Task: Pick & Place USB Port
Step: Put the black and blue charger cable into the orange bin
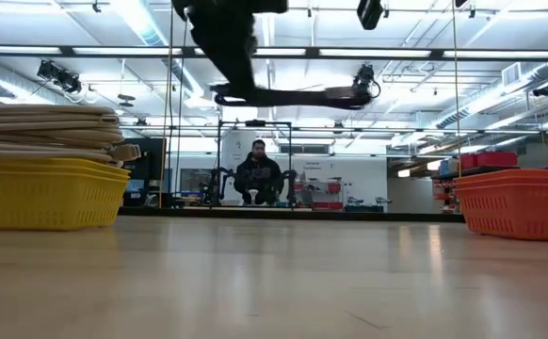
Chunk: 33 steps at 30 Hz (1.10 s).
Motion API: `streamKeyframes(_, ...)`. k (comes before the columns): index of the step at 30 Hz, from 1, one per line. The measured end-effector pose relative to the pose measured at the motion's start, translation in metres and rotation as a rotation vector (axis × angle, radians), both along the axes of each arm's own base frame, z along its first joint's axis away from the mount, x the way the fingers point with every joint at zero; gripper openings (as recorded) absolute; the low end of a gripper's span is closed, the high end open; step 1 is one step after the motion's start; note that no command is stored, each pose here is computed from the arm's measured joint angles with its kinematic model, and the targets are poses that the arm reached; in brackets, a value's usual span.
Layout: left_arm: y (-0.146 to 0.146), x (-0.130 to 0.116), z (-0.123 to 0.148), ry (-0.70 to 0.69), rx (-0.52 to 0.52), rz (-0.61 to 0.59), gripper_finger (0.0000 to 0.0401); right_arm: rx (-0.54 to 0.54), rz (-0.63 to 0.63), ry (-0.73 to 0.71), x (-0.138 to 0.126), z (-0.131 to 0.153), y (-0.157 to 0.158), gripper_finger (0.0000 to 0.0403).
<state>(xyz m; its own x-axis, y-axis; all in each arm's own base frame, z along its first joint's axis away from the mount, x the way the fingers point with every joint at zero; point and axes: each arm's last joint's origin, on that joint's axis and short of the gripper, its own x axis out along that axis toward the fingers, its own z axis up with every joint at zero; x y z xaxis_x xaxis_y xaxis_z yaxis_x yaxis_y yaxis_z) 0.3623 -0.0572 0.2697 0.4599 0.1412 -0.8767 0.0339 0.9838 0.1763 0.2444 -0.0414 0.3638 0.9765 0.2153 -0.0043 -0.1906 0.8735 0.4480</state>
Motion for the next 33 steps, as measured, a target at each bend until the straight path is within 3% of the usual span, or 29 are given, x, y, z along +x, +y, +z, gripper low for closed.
streamKeyframes(2,0.013,-0.013,0.016,-0.012,0.046,0.079,0.0018,0.0,-0.01,0.0,0.0,0.0,-0.002,0.0078)
streamKeyframes(8,0.054,-0.054,0.067,-0.15,0.049,0.384,0.0018,-0.001,-0.029,-0.001,-0.001,0.0,-0.007,0.0078)
streamKeyframes(13,0.065,-0.074,0.107,-0.424,0.06,0.512,0.0018,-0.005,-0.058,-0.001,-0.001,0.0,-0.008,0.0078)
streamKeyframes(19,0.066,-0.074,0.138,-0.693,0.058,0.51,0.0018,-0.03,-0.111,-0.007,-0.001,0.0,-0.011,0.0078)
streamKeyframes(22,0.065,-0.07,0.145,-0.762,0.039,0.465,0.0018,-0.041,-0.125,-0.023,-0.001,0.002,-0.012,0.0078)
streamKeyframes(33,0.057,-0.038,0.122,-0.903,-0.117,0.337,0.0018,-0.083,-0.147,-0.061,-0.002,0.005,-0.013,0.0078)
